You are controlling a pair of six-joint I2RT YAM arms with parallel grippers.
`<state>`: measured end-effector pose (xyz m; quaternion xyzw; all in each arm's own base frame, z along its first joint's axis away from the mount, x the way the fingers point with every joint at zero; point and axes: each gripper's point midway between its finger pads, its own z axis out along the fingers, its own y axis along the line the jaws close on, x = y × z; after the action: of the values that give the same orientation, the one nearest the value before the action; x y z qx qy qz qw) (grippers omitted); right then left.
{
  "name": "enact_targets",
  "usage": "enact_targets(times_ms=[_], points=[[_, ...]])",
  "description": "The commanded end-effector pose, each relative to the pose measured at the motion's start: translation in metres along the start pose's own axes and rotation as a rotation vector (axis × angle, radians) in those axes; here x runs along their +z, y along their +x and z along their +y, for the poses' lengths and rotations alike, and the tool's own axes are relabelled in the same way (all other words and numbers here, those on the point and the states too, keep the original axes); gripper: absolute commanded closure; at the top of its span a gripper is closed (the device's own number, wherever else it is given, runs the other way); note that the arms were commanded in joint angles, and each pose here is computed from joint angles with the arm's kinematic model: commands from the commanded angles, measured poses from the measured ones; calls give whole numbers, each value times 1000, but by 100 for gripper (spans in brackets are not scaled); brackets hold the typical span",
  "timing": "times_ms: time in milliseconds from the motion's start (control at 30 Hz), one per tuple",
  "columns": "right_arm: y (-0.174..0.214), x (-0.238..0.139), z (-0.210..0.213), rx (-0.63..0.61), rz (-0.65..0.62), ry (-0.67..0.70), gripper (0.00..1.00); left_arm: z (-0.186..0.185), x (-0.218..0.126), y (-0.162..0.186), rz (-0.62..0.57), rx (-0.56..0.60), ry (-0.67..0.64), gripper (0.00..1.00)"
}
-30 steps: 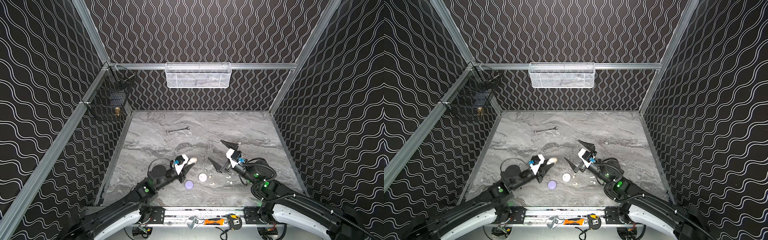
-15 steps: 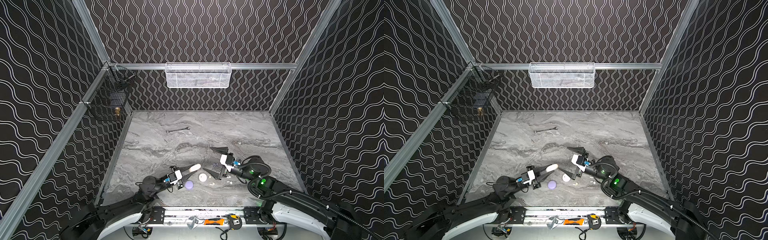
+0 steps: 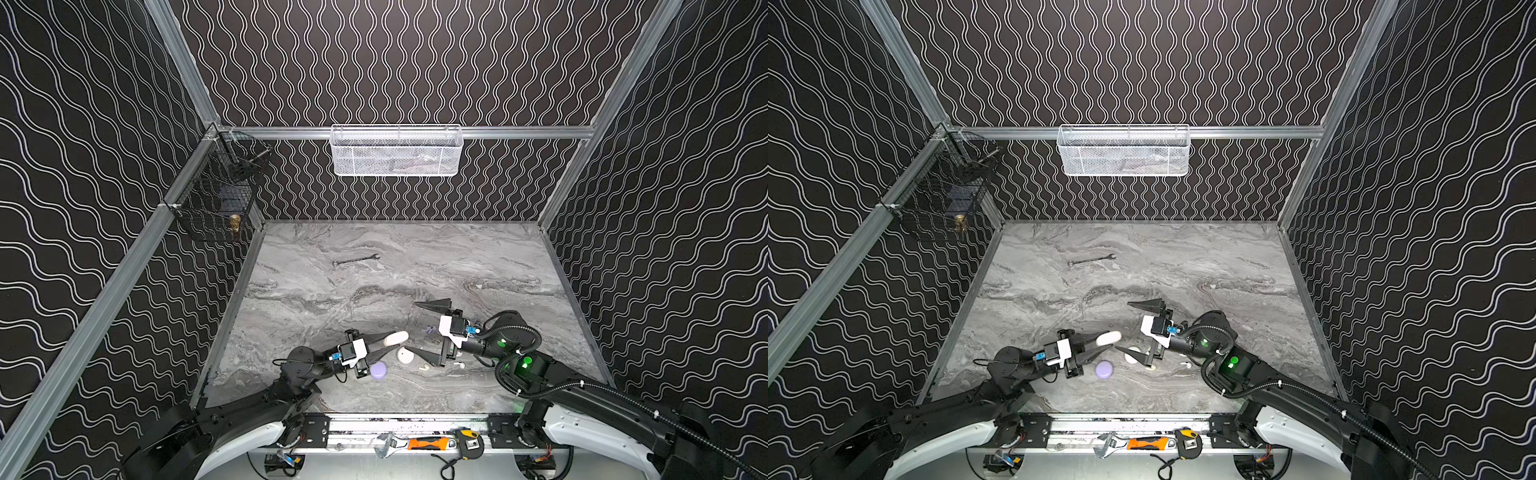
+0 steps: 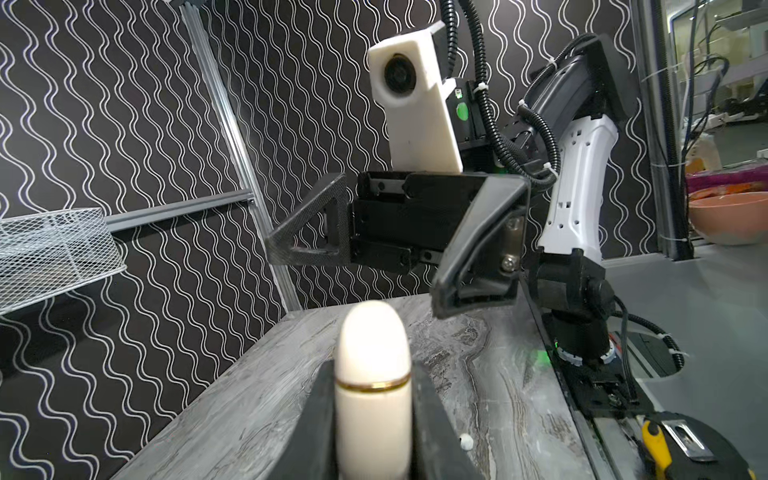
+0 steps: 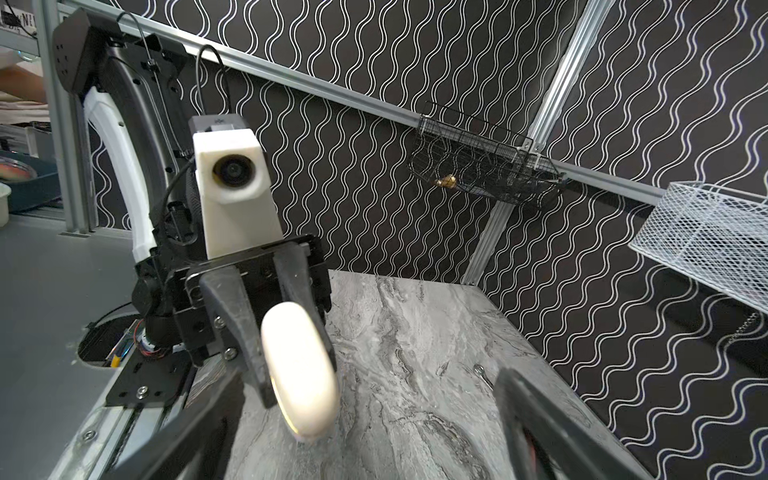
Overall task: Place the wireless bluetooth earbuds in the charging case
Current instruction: 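Pull the lid open with the right gripper while the left gripper holds the case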
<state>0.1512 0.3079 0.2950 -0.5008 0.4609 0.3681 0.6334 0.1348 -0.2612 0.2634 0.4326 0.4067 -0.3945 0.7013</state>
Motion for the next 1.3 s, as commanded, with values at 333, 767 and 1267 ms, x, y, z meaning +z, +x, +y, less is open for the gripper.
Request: enact_targets(times_ms=[333, 767, 1267], points=[[-9, 5, -21, 17, -19, 97, 10, -10, 2, -15, -52, -3, 73, 100], [-13, 15, -39, 89, -13, 159, 13, -9, 8, -9, -15, -19, 87, 100], [-31, -9, -122, 368, -96, 615, 1, 30, -4, 16, -3, -119, -137, 100]])
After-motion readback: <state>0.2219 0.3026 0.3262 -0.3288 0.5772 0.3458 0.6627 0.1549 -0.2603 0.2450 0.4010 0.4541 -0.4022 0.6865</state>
